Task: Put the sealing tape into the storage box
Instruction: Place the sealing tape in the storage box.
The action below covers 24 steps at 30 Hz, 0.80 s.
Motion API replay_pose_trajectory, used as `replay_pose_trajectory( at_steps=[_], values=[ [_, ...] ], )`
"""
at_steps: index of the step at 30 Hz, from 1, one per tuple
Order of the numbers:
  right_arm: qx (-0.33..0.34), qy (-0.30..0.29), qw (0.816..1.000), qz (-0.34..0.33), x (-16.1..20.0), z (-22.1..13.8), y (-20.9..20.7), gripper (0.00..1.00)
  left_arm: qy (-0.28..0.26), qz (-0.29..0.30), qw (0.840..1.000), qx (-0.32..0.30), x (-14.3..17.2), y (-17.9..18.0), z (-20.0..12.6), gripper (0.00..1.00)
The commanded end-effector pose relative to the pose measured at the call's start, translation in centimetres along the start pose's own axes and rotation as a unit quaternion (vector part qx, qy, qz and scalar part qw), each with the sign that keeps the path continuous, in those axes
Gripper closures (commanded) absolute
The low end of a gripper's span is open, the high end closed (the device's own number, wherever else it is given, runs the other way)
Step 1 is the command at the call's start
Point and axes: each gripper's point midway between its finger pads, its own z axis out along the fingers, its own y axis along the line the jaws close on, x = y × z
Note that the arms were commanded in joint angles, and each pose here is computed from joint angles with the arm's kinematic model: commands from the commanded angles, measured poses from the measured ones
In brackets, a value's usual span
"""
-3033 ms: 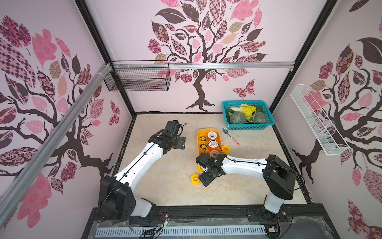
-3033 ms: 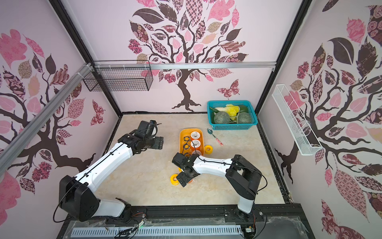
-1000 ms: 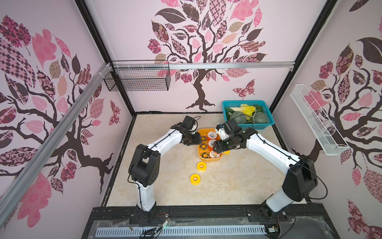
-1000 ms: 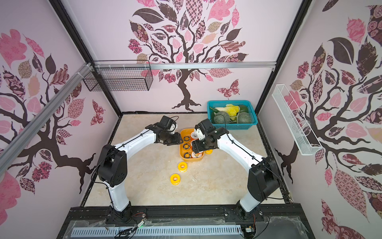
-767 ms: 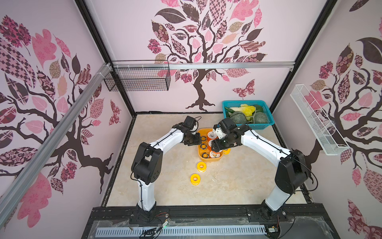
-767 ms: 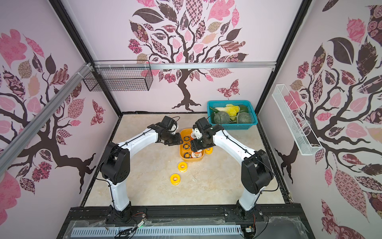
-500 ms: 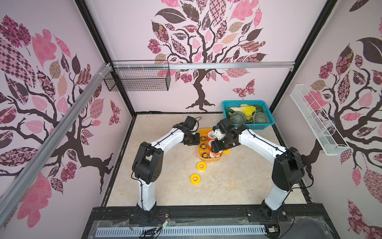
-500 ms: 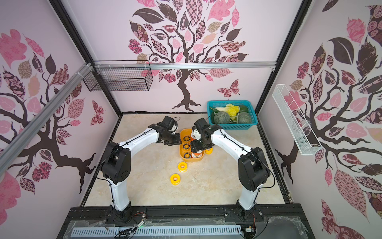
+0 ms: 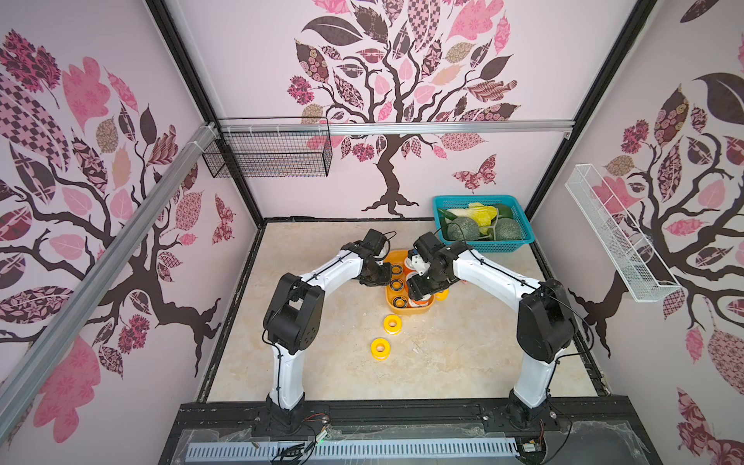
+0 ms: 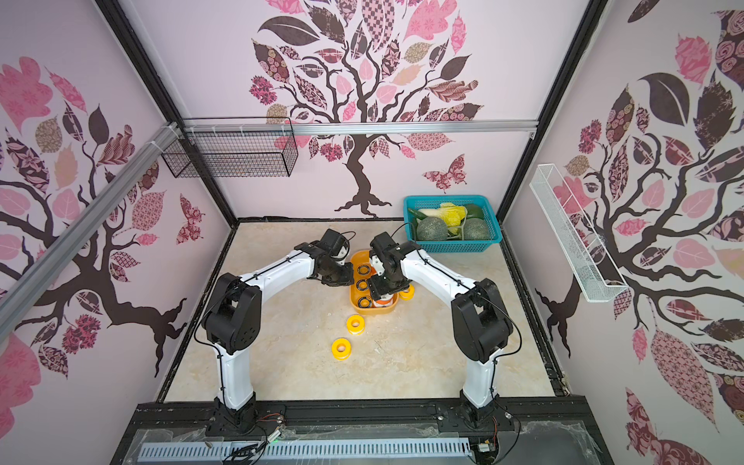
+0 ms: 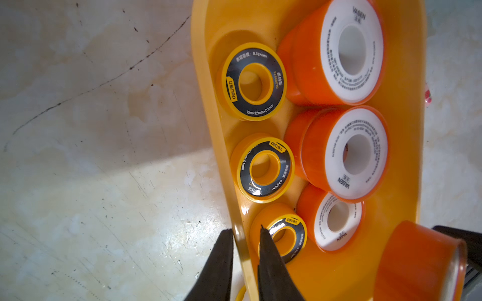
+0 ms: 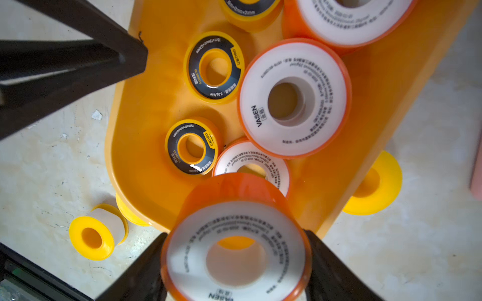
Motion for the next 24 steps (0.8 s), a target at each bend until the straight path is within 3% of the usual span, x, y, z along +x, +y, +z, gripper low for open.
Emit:
replay_pose_trajectory(
  at_steps=[1, 7, 24],
  values=[
    [0.026, -0.003, 1.0, -0.016, -0.9, -0.1, -0.1, 0.23, 0.0, 0.004, 1.0, -0.003, -0.3, 0.0, 0.4, 0.79],
    [0.055, 0.009, 0.998, -0.025, -0.9, 0.7, -0.5, 0.23, 0.002, 0.004, 1.0, -0.005, -0.3, 0.2, 0.7, 0.83],
    [0.077, 0.031, 0.996, -0.028, 0.0, 1.9, -1.2, 0.22, 0.009, 0.004, 1.0, -0.012, -0.1, 0.4, 1.2, 0.84]
  ],
)
